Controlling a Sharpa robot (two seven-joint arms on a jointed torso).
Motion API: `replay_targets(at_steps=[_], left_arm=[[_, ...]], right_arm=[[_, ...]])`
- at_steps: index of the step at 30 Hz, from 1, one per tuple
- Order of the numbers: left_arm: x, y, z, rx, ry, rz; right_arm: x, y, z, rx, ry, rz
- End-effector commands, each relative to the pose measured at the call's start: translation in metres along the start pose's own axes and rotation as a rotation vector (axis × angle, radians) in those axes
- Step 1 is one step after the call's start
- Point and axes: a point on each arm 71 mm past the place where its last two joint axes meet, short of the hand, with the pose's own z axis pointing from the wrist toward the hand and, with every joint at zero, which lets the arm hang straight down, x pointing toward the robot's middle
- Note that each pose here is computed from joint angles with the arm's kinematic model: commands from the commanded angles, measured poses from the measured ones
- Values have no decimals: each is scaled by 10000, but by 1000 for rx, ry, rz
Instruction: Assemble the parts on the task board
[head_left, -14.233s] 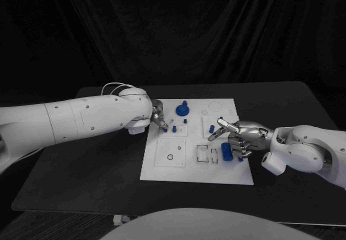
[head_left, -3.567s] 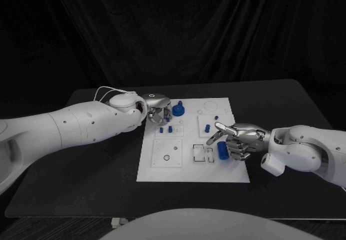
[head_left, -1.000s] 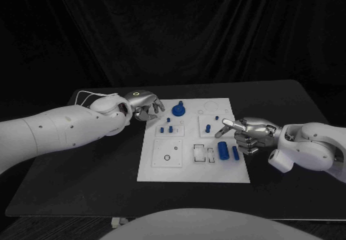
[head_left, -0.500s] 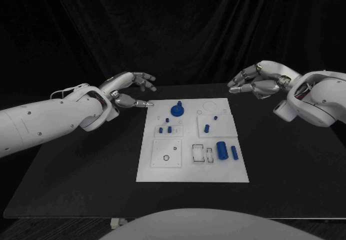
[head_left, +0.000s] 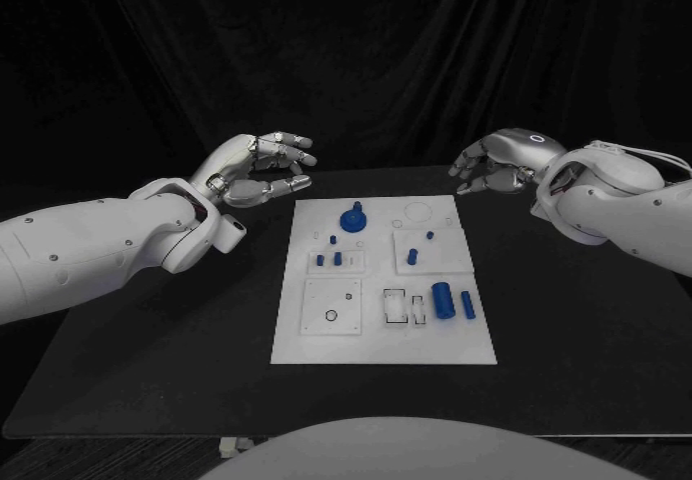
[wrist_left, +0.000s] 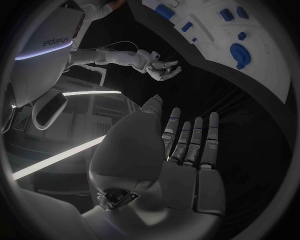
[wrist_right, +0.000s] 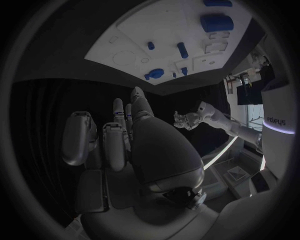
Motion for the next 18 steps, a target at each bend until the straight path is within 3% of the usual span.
replay_targets(at_steps=[1, 18], left_arm=[[20, -105, -14, 120, -1, -109], [62, -122, -52, 74, 1, -211]], right_arm=[[66, 21, 24, -14, 2, -183], [394, 209, 34, -102, 90, -195]])
